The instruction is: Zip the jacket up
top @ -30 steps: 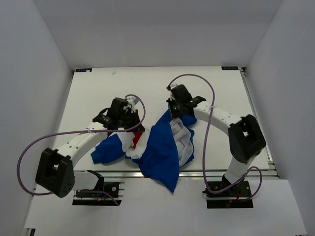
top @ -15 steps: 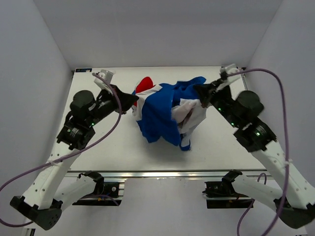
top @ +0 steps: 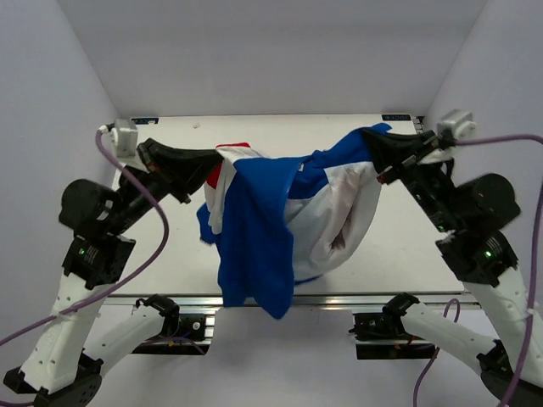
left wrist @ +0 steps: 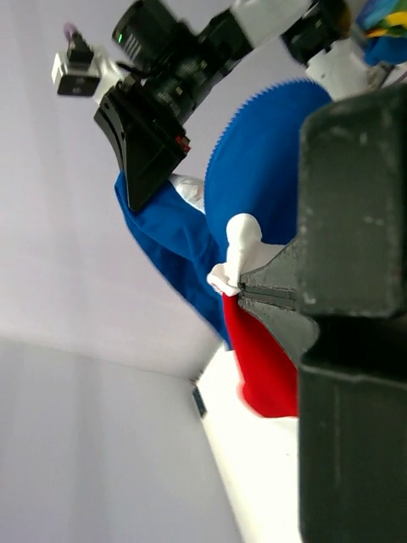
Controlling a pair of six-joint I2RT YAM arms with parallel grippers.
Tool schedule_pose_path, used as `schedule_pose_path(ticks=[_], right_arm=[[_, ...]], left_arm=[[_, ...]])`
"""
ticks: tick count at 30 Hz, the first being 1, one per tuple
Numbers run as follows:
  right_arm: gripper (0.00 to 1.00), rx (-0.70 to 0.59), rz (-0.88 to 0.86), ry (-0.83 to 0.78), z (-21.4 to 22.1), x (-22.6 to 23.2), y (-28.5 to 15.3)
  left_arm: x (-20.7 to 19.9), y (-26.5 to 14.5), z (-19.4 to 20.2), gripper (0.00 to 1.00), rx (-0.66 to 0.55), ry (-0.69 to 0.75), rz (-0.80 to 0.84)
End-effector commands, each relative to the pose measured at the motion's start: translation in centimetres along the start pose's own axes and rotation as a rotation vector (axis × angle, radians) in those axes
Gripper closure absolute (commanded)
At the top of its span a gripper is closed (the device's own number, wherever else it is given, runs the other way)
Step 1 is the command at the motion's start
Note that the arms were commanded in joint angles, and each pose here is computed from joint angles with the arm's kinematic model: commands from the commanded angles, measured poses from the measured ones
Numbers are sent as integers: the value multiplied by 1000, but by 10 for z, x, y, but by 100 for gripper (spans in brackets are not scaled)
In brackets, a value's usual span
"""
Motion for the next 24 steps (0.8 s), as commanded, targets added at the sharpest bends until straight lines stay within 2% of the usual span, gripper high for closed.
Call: schedule_pose_path(ticks=[1, 3, 5, 6, 8, 9, 11, 12, 13, 14, 16, 17, 18, 19, 20, 21, 24], right_arm=[[100, 55, 172, 2, 20, -17, 33], [100, 142, 298, -13, 49, -29, 56], [100, 201, 359, -33, 65, -37, 72], [100, 291, 363, -43, 92, -42, 89], [100, 327, 393, -6, 103, -63, 106], [100, 404, 349, 15, 132, -71, 123], [100, 458, 366, 28, 144, -96, 138], [100, 548, 352, 42, 179, -104, 151], [100, 616, 348, 51, 195, -107, 154], [100, 676, 336, 64, 222, -111, 166], [87, 753, 263, 97, 251, -110, 173], [75, 789, 256, 108, 265, -110, 175], [51, 833, 210, 140, 285, -109, 182], [45, 865, 213, 167, 294, -109, 183], [33, 920, 217, 187, 303, -108, 179], [17, 945, 231, 197, 311, -110, 178], [13, 943, 278, 252, 310, -111, 163]], left_arm=[[41, 27, 27, 100, 31, -74, -182], [60, 35, 40, 100, 63, -97, -282], [91, 48, 59, 100, 99, -117, -448], [100, 52, 64, 100, 108, -119, -500], [132, 64, 83, 100, 137, -104, -655], [139, 69, 82, 100, 144, -76, -678], [156, 78, 91, 100, 173, -55, -714], [177, 82, 106, 100, 219, -42, -754], [191, 83, 115, 83, 244, -45, -781], [209, 79, 121, 75, 272, -62, -806], [249, 75, 154, 65, 370, -120, -845], [262, 71, 163, 44, 404, -159, -844], [276, 65, 166, 29, 432, -207, -829], [290, 66, 177, 17, 464, -240, -842], [295, 65, 180, 5, 483, -254, -843], [298, 66, 181, 2, 497, -248, -832], [296, 68, 184, 2, 513, -255, -780]])
Point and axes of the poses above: each gripper's point midway between its finger pads, its own y axis out along the fingers, its own x axis along the line the jaws close on, z = x × y, the point moved 9 cm from there along -y, back along the fingers, and after that the axes turned 1 degree about -y, right-handed, at the moved point
